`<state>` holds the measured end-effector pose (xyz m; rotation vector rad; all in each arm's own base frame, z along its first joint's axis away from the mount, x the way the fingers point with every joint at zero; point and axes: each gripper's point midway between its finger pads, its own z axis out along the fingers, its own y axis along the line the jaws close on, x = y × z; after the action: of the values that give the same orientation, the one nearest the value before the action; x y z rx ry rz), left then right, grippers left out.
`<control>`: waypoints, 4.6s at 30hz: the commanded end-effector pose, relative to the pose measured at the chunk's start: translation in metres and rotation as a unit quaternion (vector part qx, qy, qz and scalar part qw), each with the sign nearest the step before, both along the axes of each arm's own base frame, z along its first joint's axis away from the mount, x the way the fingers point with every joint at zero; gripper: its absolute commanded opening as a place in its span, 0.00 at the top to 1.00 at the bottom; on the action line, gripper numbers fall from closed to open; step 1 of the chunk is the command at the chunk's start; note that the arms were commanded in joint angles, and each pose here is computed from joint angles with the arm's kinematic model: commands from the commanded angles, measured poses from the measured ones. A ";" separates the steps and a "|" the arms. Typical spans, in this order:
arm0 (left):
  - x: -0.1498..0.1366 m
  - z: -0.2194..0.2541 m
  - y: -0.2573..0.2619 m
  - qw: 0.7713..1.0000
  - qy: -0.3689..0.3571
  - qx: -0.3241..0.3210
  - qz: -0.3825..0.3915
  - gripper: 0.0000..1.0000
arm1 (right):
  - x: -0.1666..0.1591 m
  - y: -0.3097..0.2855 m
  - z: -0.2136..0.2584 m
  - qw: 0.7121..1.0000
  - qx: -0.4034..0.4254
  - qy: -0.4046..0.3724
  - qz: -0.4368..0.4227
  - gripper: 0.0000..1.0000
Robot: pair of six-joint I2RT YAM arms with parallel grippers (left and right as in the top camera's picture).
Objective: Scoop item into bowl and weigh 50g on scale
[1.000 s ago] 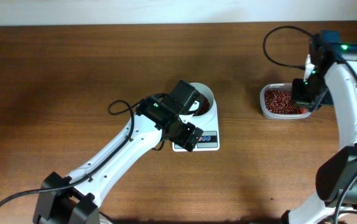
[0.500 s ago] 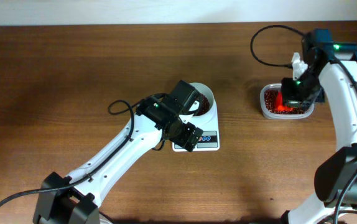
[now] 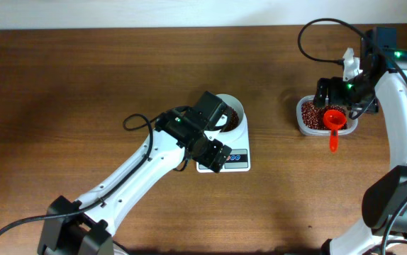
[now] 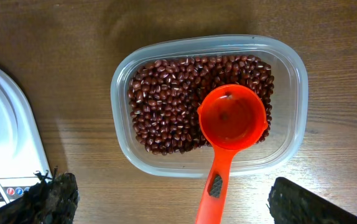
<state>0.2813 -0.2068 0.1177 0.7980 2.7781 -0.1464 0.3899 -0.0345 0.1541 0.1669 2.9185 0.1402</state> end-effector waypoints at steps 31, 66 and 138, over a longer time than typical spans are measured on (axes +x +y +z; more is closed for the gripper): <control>-0.001 0.148 0.007 0.965 -0.220 -0.140 0.001 0.01 | 0.000 0.001 -0.002 1.000 0.004 0.002 0.002 0.01; -0.036 0.038 0.219 0.773 -0.554 -0.149 0.272 0.01 | 0.000 0.001 -0.002 1.000 0.004 0.002 0.002 0.01; -0.036 0.038 0.219 0.773 -0.554 -0.149 0.272 0.01 | -0.113 0.042 -0.065 0.902 -0.047 -0.412 0.122 0.01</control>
<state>0.2460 0.0095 0.1570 -0.0908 1.6478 -0.0158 0.2825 0.0050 0.0982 -0.2126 2.0897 0.0720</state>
